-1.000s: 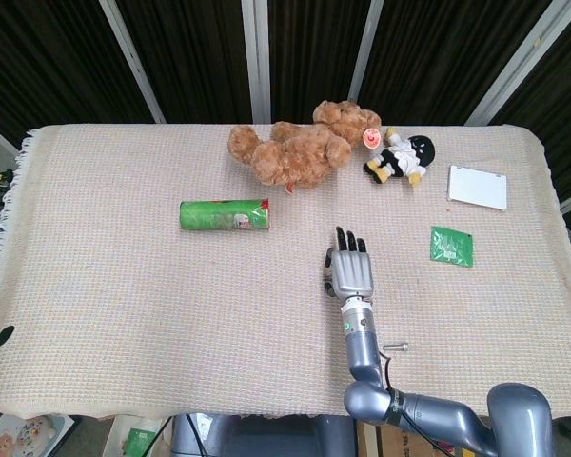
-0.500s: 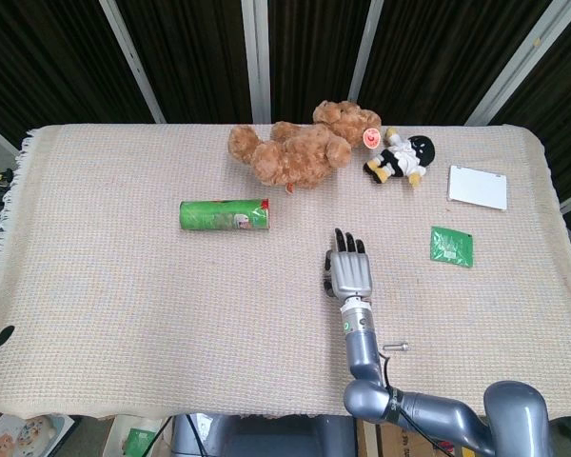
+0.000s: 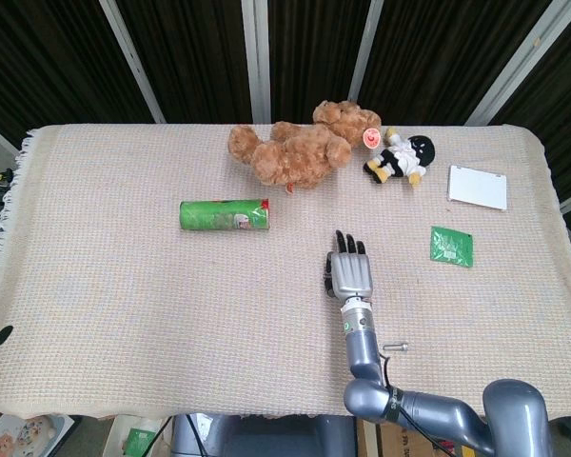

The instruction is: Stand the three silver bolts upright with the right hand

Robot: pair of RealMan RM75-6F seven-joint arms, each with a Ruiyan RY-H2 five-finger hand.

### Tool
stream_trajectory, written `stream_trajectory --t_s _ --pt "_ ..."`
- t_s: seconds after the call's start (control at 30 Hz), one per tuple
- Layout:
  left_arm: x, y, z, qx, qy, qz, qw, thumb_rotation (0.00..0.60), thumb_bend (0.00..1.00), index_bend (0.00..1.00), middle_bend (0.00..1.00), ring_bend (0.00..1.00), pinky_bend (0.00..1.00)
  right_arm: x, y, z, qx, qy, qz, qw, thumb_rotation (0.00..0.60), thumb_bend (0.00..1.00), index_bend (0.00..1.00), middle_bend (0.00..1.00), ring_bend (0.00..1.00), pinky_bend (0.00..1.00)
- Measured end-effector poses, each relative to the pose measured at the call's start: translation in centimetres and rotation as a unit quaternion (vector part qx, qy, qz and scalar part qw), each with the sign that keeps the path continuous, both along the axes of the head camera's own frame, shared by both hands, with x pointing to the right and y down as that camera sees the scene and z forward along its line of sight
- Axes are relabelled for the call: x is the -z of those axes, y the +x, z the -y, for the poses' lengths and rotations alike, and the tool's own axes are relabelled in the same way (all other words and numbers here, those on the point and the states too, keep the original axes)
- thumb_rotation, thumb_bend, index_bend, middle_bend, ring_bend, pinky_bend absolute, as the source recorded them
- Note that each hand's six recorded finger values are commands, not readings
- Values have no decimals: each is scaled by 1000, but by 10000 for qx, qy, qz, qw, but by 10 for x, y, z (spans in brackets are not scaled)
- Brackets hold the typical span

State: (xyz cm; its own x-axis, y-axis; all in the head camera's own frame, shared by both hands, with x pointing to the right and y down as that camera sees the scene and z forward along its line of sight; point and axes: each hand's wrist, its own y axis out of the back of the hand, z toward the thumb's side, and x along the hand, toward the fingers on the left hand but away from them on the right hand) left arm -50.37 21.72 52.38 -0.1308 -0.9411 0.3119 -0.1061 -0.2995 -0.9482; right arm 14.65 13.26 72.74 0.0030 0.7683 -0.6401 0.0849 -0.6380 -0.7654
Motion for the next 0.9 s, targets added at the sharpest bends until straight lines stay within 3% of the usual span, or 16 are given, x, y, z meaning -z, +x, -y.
stream_trajectory --t_s 0.7,0.9 --pt "2 0 -1 6 23 1 10000 600 237 73 66 0 133 2 -6 -4 109 -68 35 9999 600 331 614 22 41 112" --pt "3 -2 -1 23 44 -5 10000 600 238 73 66 0 133 7 -8 -1 -3 -28 254 9997 600 340 614 23 50 112"
